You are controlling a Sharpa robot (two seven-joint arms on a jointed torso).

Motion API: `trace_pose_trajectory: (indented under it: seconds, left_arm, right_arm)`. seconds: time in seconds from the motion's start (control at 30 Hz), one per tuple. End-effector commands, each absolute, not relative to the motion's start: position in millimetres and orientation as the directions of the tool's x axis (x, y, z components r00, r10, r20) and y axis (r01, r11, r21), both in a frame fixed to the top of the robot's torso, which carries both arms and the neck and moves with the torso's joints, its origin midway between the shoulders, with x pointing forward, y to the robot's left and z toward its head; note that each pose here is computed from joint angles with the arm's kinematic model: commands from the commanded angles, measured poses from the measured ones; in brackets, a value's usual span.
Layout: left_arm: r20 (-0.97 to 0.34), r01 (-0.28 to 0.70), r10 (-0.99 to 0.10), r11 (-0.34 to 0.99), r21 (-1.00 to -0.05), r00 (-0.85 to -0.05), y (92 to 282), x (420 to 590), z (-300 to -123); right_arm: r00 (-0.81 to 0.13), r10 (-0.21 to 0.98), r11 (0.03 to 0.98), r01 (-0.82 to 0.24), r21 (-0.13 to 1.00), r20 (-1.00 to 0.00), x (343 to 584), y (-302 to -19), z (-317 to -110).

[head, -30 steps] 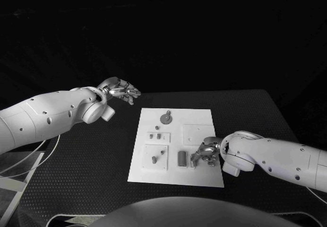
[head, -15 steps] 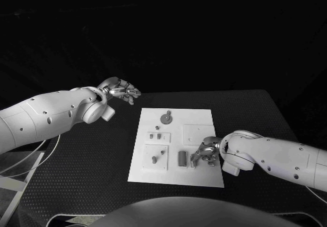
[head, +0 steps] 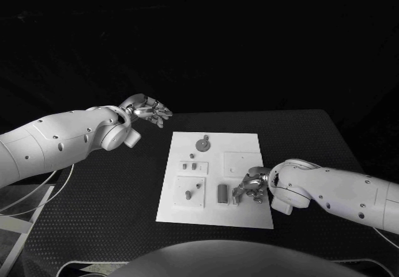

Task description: Assemble the parts on the task board

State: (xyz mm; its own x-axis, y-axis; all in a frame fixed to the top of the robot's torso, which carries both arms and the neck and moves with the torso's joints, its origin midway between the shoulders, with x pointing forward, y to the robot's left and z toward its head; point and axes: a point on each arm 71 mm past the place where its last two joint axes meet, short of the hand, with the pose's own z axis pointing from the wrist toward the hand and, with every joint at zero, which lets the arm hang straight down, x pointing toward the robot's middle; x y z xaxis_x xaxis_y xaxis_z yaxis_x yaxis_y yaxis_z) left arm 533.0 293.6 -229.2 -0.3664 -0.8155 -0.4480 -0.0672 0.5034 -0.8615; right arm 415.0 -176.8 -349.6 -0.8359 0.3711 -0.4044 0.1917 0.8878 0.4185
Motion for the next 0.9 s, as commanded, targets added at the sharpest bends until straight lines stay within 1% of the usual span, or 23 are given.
trace_pose_trajectory:
  seconds: [0.03, 0.9]
  left_arm:
    - [-0.439, -0.062, -0.815, 0.496, -0.866, -0.377, 291.7, 532.8, -228.7]
    - [-0.439, -0.062, -0.815, 0.496, -0.866, -0.378, 291.3, 533.0, -228.7]
  right_arm:
    - [-0.854, 0.358, 0.885, 0.181, 0.429, -0.377, 409.7, -170.0, -352.6]
    - [-0.855, 0.358, 0.882, 0.177, 0.437, -0.376, 408.1, -168.5, -352.4]
